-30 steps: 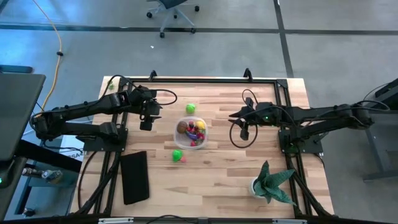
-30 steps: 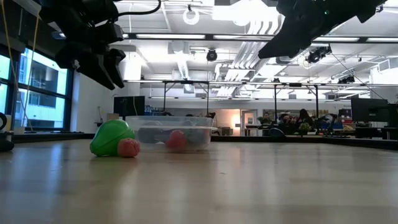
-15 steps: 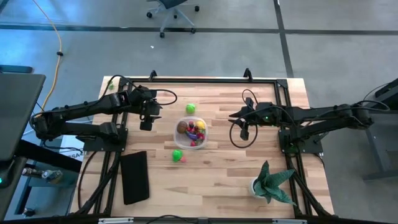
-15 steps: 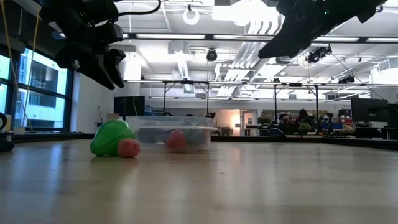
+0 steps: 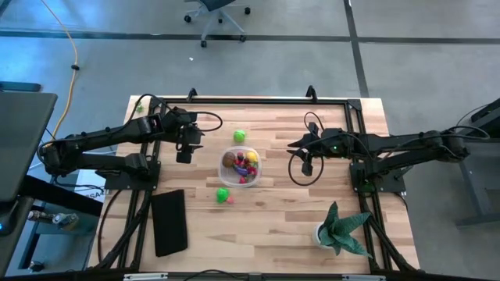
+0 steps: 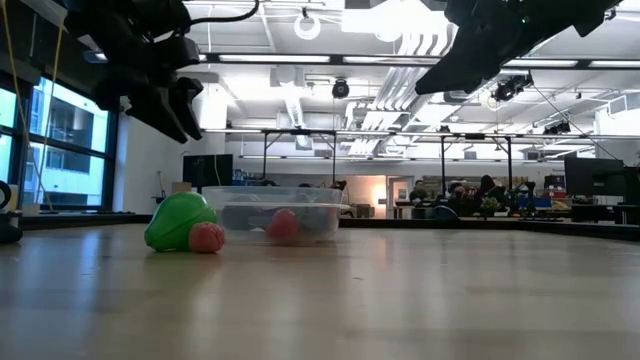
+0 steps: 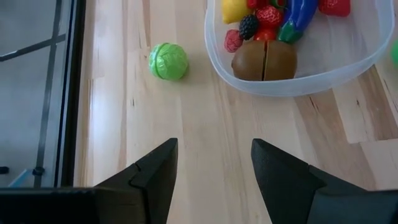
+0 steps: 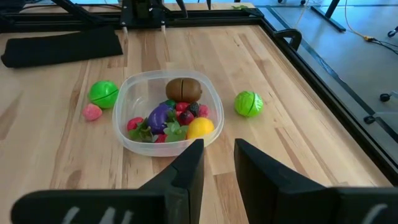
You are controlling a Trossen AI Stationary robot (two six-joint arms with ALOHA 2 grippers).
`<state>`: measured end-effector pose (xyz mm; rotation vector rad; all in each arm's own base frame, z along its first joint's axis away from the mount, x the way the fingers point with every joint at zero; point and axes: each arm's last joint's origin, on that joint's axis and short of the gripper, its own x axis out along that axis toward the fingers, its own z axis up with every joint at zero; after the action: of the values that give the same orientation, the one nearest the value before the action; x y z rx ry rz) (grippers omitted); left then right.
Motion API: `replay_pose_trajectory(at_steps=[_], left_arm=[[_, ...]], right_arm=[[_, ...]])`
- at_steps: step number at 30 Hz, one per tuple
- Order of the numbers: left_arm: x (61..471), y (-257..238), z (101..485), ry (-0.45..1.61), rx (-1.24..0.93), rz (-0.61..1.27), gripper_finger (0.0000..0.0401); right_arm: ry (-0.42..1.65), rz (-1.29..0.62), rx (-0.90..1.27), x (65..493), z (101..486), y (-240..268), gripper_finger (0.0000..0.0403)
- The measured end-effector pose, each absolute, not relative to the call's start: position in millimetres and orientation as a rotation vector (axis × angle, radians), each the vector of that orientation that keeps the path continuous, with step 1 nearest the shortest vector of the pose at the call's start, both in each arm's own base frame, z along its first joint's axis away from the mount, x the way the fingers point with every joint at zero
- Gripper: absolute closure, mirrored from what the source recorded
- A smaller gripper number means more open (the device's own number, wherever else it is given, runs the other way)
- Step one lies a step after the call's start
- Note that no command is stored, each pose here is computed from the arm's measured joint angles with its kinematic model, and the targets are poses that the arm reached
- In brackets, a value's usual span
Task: Pick and placing Produce into tupperware
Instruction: Put the cabbage into the transparent bin
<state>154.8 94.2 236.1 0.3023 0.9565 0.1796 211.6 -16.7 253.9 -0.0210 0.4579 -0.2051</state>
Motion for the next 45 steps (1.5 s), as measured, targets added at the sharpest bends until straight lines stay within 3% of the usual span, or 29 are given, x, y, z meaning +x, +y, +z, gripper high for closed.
replay_pose_trajectory(at_steps=[16,28,36,45], left_arm=[[168.4,101.3,247.9,0.742,0.165,0.294,0.0208],[196.7,121.3,237.9,0.862,0.120,0.330,0.0208],[254.8,156.8,257.1,1.051,0.277,0.146,0.0208],[305.4,212.4,234.1,1.304,0.216,-0.112,0.0208]], right_arm=[[0.458,-0.205,-0.021,211.6,253.9,-16.7,0.0324],[0.461,-0.205,-0.021,211.4,253.7,-16.7,0.0324],[0.465,-0.205,-0.021,211.3,253.2,-16.7,0.0324],[0.466,-0.205,-0.021,211.3,253.2,-16.7,0.0324]])
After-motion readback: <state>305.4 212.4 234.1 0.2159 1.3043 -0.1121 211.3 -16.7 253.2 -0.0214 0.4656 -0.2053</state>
